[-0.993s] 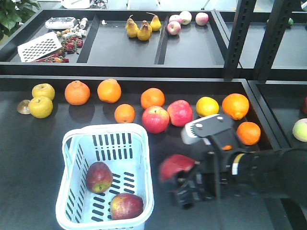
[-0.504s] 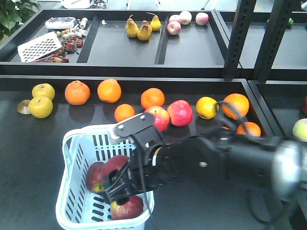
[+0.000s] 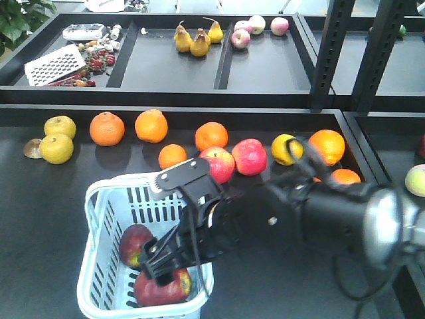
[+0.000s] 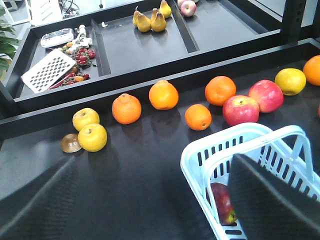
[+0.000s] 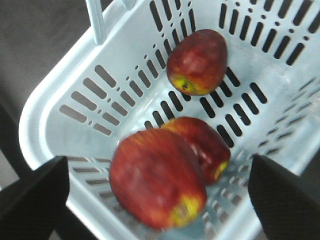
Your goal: Pick three apples into basket with both arms
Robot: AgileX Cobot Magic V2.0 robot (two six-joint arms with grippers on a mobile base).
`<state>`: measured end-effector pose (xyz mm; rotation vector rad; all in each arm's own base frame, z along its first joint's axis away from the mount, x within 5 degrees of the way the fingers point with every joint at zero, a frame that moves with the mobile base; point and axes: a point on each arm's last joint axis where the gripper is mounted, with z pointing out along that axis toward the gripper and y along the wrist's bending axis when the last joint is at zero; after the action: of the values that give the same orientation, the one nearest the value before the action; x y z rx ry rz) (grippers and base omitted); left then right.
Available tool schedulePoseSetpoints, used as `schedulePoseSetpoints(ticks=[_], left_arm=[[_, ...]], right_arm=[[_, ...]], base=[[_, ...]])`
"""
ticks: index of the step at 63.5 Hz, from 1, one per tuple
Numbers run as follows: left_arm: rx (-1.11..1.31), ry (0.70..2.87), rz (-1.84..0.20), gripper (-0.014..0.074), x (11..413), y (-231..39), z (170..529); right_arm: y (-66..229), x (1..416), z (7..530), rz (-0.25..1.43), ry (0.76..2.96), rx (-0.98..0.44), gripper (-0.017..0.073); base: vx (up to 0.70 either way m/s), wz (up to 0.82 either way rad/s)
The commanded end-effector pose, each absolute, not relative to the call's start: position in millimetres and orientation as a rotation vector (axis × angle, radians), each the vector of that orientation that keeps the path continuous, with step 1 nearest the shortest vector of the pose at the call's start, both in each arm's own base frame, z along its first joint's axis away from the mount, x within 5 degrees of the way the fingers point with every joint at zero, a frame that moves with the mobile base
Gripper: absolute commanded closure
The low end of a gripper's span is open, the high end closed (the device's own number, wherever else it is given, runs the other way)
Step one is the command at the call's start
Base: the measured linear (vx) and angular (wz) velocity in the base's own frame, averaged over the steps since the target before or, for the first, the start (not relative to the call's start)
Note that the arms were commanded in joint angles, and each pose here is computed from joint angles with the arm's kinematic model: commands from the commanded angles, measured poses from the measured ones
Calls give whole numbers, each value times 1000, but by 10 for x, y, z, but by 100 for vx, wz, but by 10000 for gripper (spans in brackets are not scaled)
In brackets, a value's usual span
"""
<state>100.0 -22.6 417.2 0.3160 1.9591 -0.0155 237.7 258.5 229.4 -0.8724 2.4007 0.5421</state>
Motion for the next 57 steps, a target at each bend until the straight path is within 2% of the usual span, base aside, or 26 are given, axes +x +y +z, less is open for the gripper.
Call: schedulePoseSetpoints(ticks=[1, 9, 20, 29, 35, 45, 57], left_arm=[[299, 1878, -28, 17, 1004, -225, 4300], [299, 1878, -28, 17, 1004, -225, 4300], [299, 1878, -28, 17, 1004, -225, 4300], [299, 1878, -28, 17, 1004, -225, 4300], [299, 1878, -28, 17, 1004, -225, 4300], [299, 1878, -28, 17, 1004, -225, 4300], [299, 1878, -28, 17, 1004, -225, 4300]], right_arm=[[2393, 2442, 2724, 565, 2301, -791, -126], [2063, 2480, 2963, 521, 2299, -734, -94], [1424, 2462, 3222, 345, 2329, -635, -61], [818, 2291, 3310, 184, 2360, -454, -57], [529, 2079, 3387, 126, 2351, -350, -55], [220, 1727, 3465, 48, 2313, -218, -50], [59, 1390, 3479, -23, 2257, -138, -41]], base=[[0, 0], [0, 0], [0, 0], [0, 0], [0, 0], [0, 0], [0, 0]])
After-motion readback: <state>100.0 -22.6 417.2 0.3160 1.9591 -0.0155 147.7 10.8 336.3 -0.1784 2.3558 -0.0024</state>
